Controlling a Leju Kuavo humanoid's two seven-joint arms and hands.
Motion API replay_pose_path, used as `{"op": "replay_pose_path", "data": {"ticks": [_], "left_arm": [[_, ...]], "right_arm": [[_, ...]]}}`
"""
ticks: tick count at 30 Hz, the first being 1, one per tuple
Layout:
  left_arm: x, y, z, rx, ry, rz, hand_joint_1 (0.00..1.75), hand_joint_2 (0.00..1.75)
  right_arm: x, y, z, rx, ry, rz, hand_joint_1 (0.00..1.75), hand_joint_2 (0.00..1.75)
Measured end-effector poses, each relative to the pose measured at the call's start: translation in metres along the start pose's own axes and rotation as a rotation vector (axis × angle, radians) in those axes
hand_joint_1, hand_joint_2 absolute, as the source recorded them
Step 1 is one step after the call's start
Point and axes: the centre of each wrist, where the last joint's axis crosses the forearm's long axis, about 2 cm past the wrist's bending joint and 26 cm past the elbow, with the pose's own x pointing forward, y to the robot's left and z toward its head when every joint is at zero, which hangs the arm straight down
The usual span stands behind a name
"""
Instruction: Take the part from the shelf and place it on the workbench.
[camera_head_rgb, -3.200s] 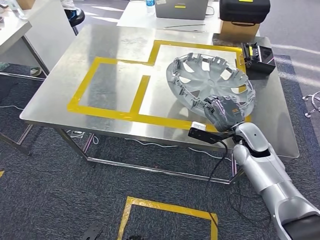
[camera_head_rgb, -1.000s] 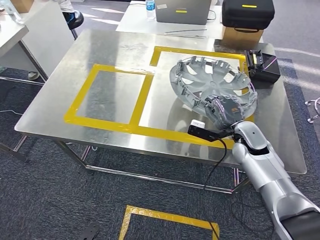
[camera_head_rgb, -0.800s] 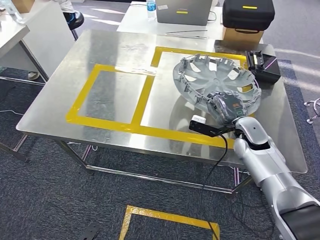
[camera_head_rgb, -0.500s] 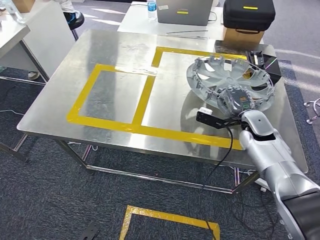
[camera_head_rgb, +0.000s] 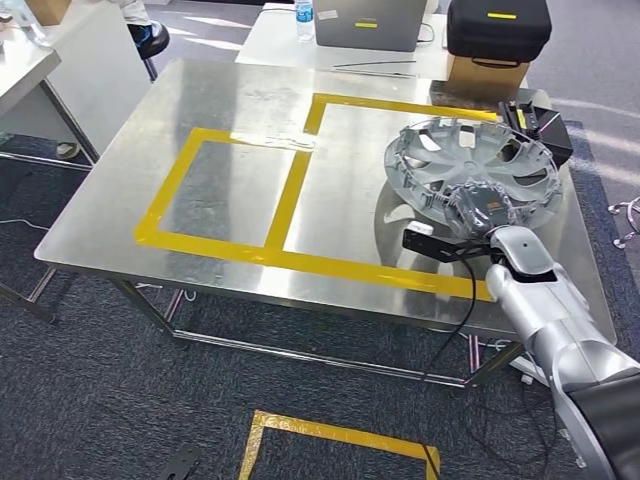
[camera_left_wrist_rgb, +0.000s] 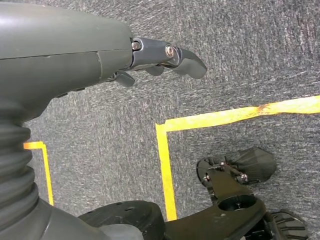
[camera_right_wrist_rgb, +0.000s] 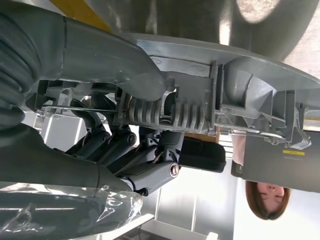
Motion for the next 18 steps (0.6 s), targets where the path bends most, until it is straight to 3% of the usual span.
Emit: {"op": "replay_pose_path", "data": {"ticks": [10,18], "left_arm": [[0.000,0.000,0.000,-0.001,0.001,-0.004,0.00,1.75],[0.000,0.000,0.000,-0.001,0.002,-0.003,0.00,1.75]], "right_arm": [[0.001,0.000,0.001,-0.026,-0.062,-0.020,1.75,1.75],[0.032,-0.007,0.000,-0.070,-0.196,-0.058,1.75,1.75]]}}
